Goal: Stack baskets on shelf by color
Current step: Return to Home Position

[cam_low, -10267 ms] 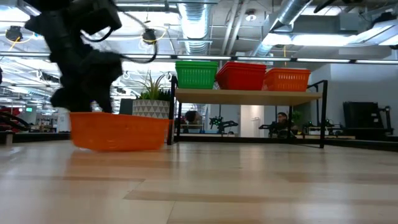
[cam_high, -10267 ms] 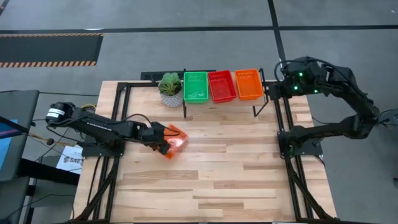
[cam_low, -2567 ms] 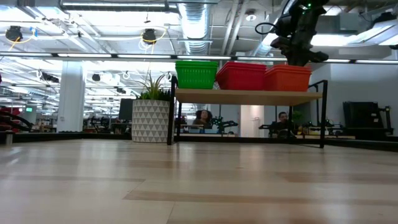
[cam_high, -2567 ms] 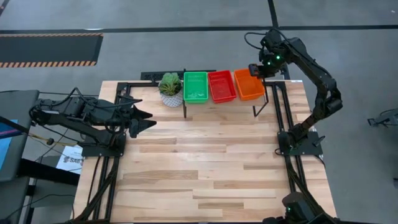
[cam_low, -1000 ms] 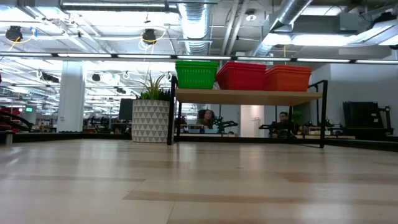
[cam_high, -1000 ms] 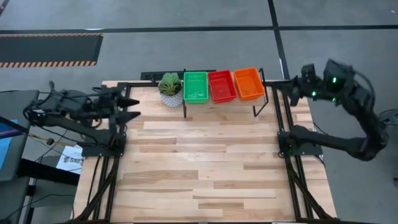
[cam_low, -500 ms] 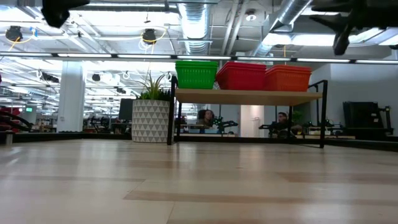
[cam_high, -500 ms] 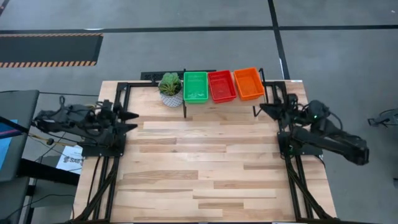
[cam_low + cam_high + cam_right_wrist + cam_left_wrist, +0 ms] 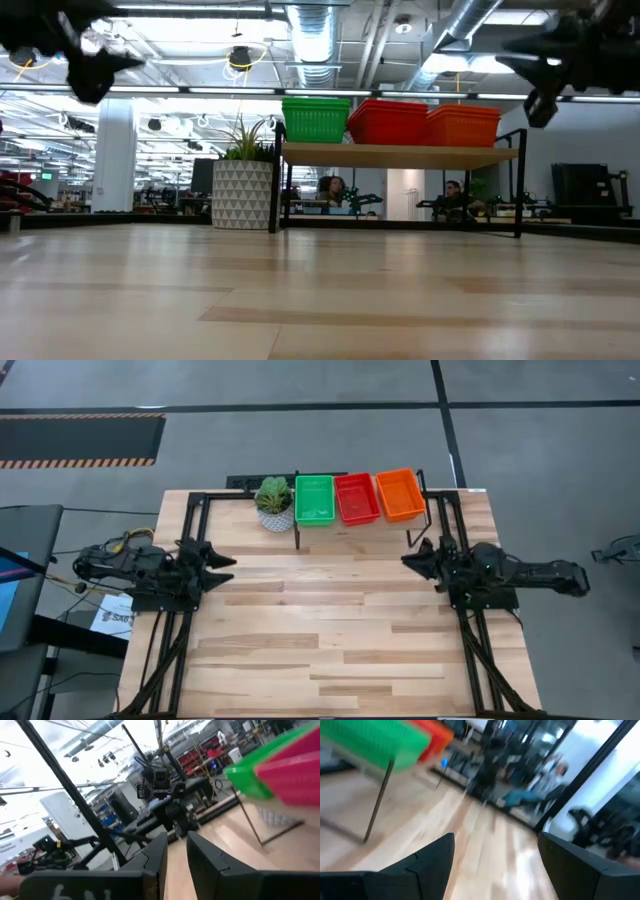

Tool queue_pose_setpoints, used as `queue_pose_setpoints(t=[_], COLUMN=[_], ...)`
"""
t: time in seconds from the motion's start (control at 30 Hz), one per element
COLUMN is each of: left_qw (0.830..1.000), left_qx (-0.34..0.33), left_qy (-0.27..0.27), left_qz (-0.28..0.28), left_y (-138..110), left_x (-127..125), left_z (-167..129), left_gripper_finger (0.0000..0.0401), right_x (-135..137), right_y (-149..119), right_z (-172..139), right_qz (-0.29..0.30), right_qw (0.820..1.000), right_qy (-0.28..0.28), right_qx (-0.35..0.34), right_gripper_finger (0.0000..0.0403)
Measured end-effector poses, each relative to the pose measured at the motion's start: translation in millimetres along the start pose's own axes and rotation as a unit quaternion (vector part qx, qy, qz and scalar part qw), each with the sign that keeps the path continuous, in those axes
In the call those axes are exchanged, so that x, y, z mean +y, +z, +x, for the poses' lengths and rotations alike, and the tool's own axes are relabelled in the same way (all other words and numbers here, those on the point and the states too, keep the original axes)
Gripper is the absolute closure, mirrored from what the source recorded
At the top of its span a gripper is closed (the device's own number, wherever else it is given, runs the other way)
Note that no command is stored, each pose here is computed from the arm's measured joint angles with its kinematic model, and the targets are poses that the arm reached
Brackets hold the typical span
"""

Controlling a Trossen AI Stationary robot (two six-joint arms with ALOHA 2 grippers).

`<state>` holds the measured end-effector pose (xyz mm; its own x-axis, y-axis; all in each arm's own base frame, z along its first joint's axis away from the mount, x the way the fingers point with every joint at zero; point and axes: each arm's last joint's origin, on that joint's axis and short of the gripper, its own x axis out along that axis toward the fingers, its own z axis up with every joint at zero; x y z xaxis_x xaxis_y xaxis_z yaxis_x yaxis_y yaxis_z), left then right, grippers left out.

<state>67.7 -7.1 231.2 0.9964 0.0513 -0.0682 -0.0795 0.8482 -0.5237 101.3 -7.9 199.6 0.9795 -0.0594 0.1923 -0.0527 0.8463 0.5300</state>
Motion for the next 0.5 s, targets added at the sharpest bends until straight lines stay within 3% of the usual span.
queue_pose_setpoints(t=[0.13,0.23,0.5], left_qw=[1.0,1.0,0.997], left_qx=[0.008,0.012,0.007], left_qy=[0.003,0.002,0.012], left_qz=[-0.001,0.013,0.075], left_y=[-8,-10,-10], left_x=[4,5,6], left_z=[3,3,3], left_gripper_finger=[0.0127,0.0127,0.0127], right_x=[-2,2,9], right_y=[-17,-22,-23], right_z=[-1,-2,-4], right_qz=[0.014,-0.008,-0.048], right_qw=[1.0,0.999,0.999], right_qy=[-0.016,-0.033,-0.009], right_qx=[0.002,0.004,0.003], right_gripper_finger=[0.0307,0.0307,0.0307])
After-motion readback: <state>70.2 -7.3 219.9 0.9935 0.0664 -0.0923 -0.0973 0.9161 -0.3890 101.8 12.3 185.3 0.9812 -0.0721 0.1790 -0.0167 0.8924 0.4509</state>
